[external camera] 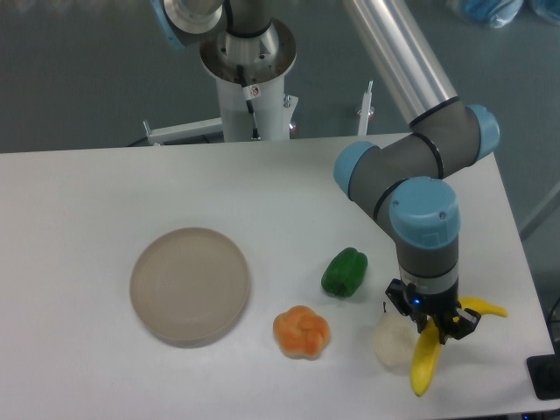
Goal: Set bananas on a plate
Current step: 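Hold the yellow banana in the gripper and lift it off the table, then carry the held banana over the peppers toward the beige plate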
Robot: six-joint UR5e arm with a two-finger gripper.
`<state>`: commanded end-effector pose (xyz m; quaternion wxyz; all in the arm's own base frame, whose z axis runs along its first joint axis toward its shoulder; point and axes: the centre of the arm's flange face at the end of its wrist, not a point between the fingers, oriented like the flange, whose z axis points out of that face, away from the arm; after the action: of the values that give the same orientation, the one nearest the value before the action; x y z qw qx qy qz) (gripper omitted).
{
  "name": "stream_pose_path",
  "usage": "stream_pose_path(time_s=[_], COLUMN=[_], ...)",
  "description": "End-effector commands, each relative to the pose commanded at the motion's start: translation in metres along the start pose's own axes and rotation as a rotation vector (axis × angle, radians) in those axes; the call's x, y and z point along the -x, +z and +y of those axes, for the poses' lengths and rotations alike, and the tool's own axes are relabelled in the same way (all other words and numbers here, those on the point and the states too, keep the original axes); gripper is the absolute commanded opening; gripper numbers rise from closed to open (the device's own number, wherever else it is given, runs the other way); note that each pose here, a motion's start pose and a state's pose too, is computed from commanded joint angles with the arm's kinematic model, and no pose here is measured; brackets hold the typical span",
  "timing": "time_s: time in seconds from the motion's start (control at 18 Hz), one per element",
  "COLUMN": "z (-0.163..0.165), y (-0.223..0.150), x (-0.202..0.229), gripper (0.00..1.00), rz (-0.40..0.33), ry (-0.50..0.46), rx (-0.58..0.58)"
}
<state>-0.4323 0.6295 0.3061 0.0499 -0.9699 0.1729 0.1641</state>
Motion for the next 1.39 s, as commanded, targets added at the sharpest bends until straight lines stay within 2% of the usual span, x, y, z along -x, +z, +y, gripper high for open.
stream_pose_path(time_s=[0.44,0.67,0.89,1.11,1.22,1.39], z=[-0.002,-0.025,-0.059,-0.095,-0.101,-0.1], y=[-0.011,-0.024,-0.036,-0.054,-0.064,-0.091], x=[-0.004,-0.023,-0.063,-0.098,-0.121,-0.178], gripper=[0.29,0.29,0.29,0.29,0.29,0.29], rz=[-0.007,-0.004,0.023,0.049,0.064,0.107], ry=[0.0,-0.027,-0.122,-0.256,-0.312,-0.37], rx=[-0.004,-0.019,-0.044,-0.087,-0.086,-0.064])
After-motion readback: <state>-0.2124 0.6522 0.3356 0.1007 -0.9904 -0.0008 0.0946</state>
